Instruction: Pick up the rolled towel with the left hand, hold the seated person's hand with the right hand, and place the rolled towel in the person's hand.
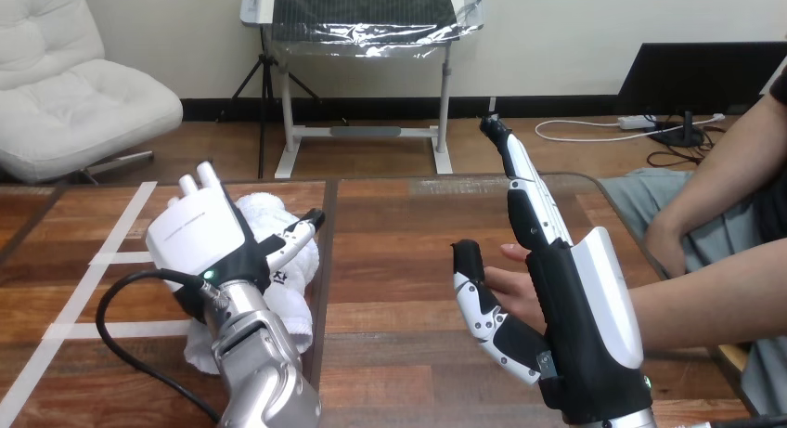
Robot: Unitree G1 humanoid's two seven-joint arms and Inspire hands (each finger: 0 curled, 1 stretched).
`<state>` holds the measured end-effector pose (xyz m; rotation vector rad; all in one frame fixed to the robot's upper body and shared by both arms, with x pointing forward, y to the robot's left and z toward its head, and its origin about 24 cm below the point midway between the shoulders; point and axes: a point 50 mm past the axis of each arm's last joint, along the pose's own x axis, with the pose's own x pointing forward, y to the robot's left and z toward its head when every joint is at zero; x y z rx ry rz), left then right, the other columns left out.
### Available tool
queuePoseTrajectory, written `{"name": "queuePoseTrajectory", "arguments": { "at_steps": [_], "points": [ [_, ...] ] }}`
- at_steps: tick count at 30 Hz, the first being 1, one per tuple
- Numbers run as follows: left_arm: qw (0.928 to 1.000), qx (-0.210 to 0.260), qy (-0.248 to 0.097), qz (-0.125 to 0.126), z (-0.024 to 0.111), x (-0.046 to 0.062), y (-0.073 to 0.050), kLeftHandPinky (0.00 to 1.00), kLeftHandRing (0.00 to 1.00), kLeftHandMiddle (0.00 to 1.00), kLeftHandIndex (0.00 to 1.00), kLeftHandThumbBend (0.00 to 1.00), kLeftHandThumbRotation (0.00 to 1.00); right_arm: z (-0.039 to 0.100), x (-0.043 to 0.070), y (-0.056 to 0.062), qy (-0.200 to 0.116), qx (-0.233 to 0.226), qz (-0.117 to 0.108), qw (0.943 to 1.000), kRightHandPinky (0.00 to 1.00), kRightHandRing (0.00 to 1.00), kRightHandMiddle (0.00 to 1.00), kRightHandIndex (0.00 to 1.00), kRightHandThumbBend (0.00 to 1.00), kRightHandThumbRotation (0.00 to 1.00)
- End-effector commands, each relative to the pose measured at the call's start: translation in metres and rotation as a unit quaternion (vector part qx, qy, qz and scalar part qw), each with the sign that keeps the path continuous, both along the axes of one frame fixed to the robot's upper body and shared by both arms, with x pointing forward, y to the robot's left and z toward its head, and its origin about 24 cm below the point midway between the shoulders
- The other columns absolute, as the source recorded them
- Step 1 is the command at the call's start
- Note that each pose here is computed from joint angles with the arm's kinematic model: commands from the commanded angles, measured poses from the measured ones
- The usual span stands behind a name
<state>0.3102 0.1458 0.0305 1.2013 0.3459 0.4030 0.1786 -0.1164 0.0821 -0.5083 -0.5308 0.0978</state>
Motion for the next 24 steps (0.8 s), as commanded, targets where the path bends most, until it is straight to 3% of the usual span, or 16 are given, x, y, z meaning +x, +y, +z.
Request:
{"name": "queuePoseTrajectory", "arguments": {
  "at_steps": [1, 16, 24],
  "points": [
    [0.9993, 0.017, -0.032, -0.001, 0.0233, 0.0182, 0.0020, 0.89, 0.94, 1.00, 1.00, 0.92, 0.88, 0.0173, 0.0040, 0.0002, -0.037, 0.001, 0.001, 0.9993, 1.00, 1.00, 1.00, 1.00, 0.00, 0.00],
    [0.9999, 0.013, 0.001, 0.009, 0.0172, 0.0210, 0.0064, 0.91, 0.95, 1.00, 1.00, 0.95, 0.89, 0.0179, 0.0038, -0.0015, -0.025, -0.006, 0.004, 0.9997, 1.00, 1.00, 1.00, 1.00, 0.00, 0.00],
    [0.9995, 0.021, 0.022, 0.009, 0.0134, 0.0224, 0.0077, 0.86, 0.92, 0.97, 0.99, 0.96, 0.91, 0.0186, 0.0037, -0.0021, -0.024, -0.008, 0.008, 0.9997, 1.00, 1.00, 1.00, 1.00, 0.00, 0.00]
  ]
}}
